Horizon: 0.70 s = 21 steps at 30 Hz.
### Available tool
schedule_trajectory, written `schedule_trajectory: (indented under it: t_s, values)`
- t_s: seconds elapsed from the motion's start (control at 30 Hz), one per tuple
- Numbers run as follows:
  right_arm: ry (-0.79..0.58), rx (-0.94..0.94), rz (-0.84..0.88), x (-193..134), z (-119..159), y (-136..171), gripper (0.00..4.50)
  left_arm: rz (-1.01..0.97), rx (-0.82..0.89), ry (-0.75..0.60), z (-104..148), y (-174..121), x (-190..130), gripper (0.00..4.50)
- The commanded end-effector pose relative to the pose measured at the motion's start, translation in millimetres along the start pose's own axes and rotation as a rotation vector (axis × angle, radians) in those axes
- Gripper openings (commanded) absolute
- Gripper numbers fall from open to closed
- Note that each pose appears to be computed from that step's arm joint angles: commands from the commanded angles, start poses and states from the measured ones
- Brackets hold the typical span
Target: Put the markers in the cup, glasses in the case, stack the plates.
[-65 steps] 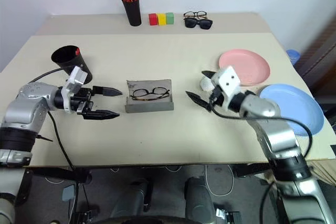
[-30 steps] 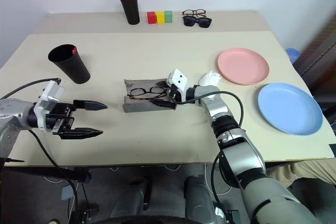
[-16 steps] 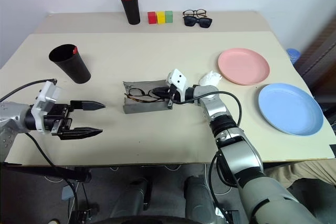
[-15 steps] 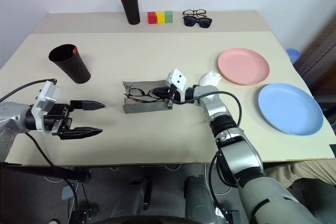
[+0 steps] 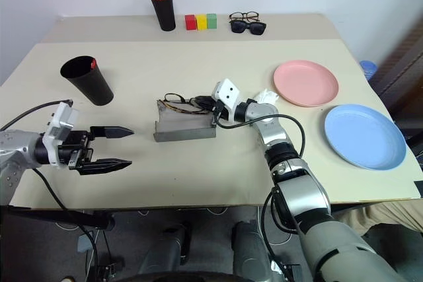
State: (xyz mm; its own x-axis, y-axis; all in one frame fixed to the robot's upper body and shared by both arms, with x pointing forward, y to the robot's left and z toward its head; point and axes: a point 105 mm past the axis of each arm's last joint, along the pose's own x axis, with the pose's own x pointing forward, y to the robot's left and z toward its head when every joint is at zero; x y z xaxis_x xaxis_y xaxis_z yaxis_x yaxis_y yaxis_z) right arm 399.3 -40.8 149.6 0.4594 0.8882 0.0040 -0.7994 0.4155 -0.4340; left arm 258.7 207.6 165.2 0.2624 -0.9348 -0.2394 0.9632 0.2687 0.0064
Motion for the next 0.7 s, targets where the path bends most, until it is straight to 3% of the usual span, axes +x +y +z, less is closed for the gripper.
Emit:
schedule_trajectory:
  t_s: [0.03, 0.7]
  values:
    - [-0.066, -0.102, -0.048, 1, 11, -1, 0.04, 0.016, 0.055, -0.034, 12, -2, -4, 4.50]
    - [-0.202, -0.608, -0.080, -5, 23, 44, 0.04, 0.057, 0.045, -0.043, 11, 0, -9, 4.50]
